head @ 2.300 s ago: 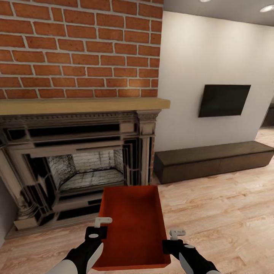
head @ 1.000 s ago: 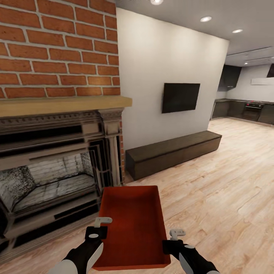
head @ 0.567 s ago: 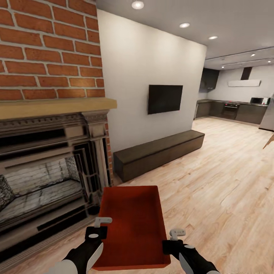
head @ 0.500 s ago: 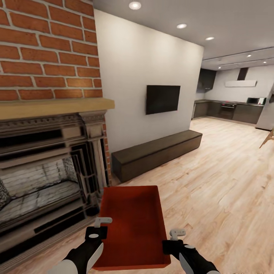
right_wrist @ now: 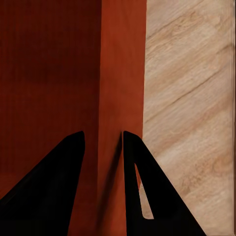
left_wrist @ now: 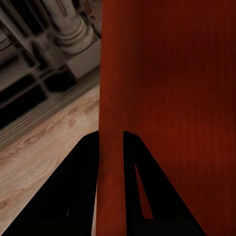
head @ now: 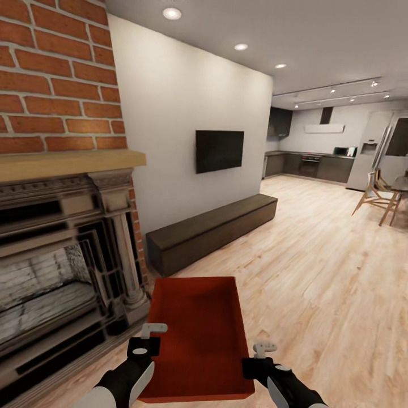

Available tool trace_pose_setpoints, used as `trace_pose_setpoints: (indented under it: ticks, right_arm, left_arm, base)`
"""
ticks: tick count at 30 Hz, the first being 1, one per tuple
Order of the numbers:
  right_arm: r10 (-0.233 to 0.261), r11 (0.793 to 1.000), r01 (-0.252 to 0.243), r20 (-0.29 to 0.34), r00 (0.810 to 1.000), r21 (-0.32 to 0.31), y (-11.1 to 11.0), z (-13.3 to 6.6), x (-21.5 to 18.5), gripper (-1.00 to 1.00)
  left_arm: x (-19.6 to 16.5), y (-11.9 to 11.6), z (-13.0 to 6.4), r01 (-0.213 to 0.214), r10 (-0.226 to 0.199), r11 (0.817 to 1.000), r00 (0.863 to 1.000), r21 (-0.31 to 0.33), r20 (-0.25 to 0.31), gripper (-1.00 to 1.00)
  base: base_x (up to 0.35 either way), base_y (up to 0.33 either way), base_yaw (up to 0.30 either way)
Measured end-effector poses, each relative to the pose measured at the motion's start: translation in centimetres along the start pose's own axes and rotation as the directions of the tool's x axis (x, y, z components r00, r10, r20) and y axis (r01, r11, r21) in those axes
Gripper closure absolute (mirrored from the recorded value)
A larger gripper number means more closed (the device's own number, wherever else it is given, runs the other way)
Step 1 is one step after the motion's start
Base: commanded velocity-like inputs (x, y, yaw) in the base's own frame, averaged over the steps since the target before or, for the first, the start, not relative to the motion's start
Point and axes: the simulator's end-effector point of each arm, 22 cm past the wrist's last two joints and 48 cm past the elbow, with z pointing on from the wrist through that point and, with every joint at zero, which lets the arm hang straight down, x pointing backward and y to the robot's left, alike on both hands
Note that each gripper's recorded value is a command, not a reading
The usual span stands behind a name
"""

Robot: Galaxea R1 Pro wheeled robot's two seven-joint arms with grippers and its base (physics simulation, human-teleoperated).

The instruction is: Move the two storage containers from the living room to the garage. In the garage, place one container on the floor and stack the other container on top of it (either order is fine).

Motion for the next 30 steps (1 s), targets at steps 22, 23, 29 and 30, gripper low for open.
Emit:
trace_pose_setpoints:
  ticks: [22,23,29,30]
  right_arm:
    - [-0.003,1.0,0.003,0.009,1.0,0.001,0.23,-0.2,-0.46,1.0]
    - [-0.003,1.0,0.003,0.008,1.0,0.001,0.22,-0.16,-0.39,1.0]
    - [-0.001,1.0,0.001,0.003,1.0,0.001,0.18,-0.04,-0.14,1.0]
    - [-0.001,1.0,0.001,0.002,1.0,0.001,0.16,-0.04,-0.13,1.0]
  left_arm:
    - [-0.46,0.24,-0.18,0.002,-0.002,1.0,1.0,-0.001,0.009,1.0]
    - [-0.39,0.23,-0.14,0.002,-0.002,1.0,1.0,-0.001,0.008,1.0]
    - [-0.12,0.18,-0.02,0.0,0.0,1.0,1.0,0.0,0.003,1.0]
    - [-0.11,0.15,-0.02,0.0,0.0,1.0,1.0,0.0,0.002,1.0]
  base:
    - [0.0,0.0,-0.158]
    - [0.0,0.0,-0.104]
    - [0.0,0.0,-0.219]
    - [0.0,0.0,-0.278]
